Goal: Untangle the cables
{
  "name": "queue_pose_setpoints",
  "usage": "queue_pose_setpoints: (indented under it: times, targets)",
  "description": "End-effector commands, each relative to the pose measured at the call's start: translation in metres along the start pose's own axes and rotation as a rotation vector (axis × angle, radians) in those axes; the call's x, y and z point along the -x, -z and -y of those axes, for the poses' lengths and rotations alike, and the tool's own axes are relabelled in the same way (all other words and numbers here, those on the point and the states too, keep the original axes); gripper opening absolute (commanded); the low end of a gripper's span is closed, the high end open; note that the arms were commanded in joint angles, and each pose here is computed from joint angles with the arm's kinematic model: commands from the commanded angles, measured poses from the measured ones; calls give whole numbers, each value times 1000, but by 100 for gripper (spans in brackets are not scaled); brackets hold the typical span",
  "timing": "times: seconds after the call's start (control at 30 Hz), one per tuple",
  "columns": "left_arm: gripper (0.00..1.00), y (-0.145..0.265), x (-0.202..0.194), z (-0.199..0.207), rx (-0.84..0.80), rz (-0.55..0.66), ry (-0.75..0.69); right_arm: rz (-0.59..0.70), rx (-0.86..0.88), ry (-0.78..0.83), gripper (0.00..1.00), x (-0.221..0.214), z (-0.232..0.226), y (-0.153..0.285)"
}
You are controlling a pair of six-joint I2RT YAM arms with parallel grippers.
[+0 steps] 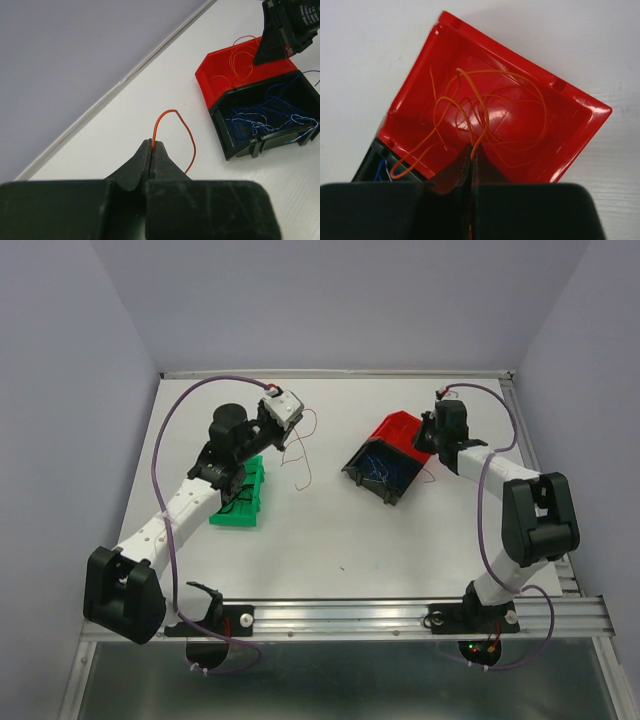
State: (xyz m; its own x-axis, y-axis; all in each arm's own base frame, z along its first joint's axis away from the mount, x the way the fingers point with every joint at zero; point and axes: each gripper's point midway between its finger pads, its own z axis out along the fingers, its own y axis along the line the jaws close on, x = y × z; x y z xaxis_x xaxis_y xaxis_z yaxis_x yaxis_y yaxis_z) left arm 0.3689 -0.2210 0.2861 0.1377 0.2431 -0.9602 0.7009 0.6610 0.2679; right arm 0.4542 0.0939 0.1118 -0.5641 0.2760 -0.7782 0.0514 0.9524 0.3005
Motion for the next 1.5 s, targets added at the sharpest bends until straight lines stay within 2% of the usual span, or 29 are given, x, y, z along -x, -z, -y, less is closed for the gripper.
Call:
queue_pose_setpoints:
  times: [0.0,0.03,0.13,0.17,0.27,0.33,0.4,0.47,0.5,0.6,0.7,0.73,0.8,0.83,0.87,0.9,1.0,1.03,1.13,1.2,1.37,1.47]
  targets:
    - [0,7,28,-5,20,80,-39,-80,-32,29,1,-11,5,-12]
    - [0,7,29,-5,19,82,-38,-91,-33,34,1,-6,3,-14]
    - [0,8,29,-5,20,80,-37,-195,-91,47,1,-28,15,-34]
    - [0,8,29,-5,22,80,-40,-181,-82,51,2,-17,9,-39]
    - [0,11,30,-7,31,83,-53,-200,-86,59,7,-20,6,-50]
    - [0,11,28,-9,44,77,-52,-188,-95,59,22,-16,4,-50]
    - [0,12,26,-10,53,71,-50,-149,-100,55,33,-1,-1,-42]
    - [0,11,25,-10,52,67,-50,-107,-108,52,40,13,-3,-33]
    - [0,11,26,-10,50,70,-51,-94,-107,52,46,17,-5,-29]
    - [0,11,26,-7,35,70,-46,-10,-89,51,53,46,-18,-3]
    - [0,11,26,-5,23,70,-46,34,-38,74,67,57,-35,24]
    - [0,12,27,-3,14,73,-46,35,-12,87,76,52,-42,29]
    - [0,10,26,0,-5,65,-41,66,41,114,84,57,-56,46]
    - [0,10,26,3,-26,60,-37,85,73,130,92,59,-67,52]
    - [0,9,24,5,-38,53,-32,73,99,143,95,50,-71,56]
    - [0,8,26,8,-60,58,-32,115,156,169,96,57,-87,67]
    - [0,7,23,16,-104,43,-15,123,371,240,99,40,-122,86]
    - [0,6,24,19,-124,42,-9,180,529,268,100,47,-152,105]
    - [0,7,27,24,-146,42,0,209,735,313,100,36,-184,131]
    - [0,8,28,25,-153,46,4,201,797,333,100,23,-195,135]
    - [0,11,32,30,-175,53,17,228,1091,413,100,-14,-242,165]
    - [0,11,33,34,-193,51,27,259,1191,413,100,-23,-258,179]
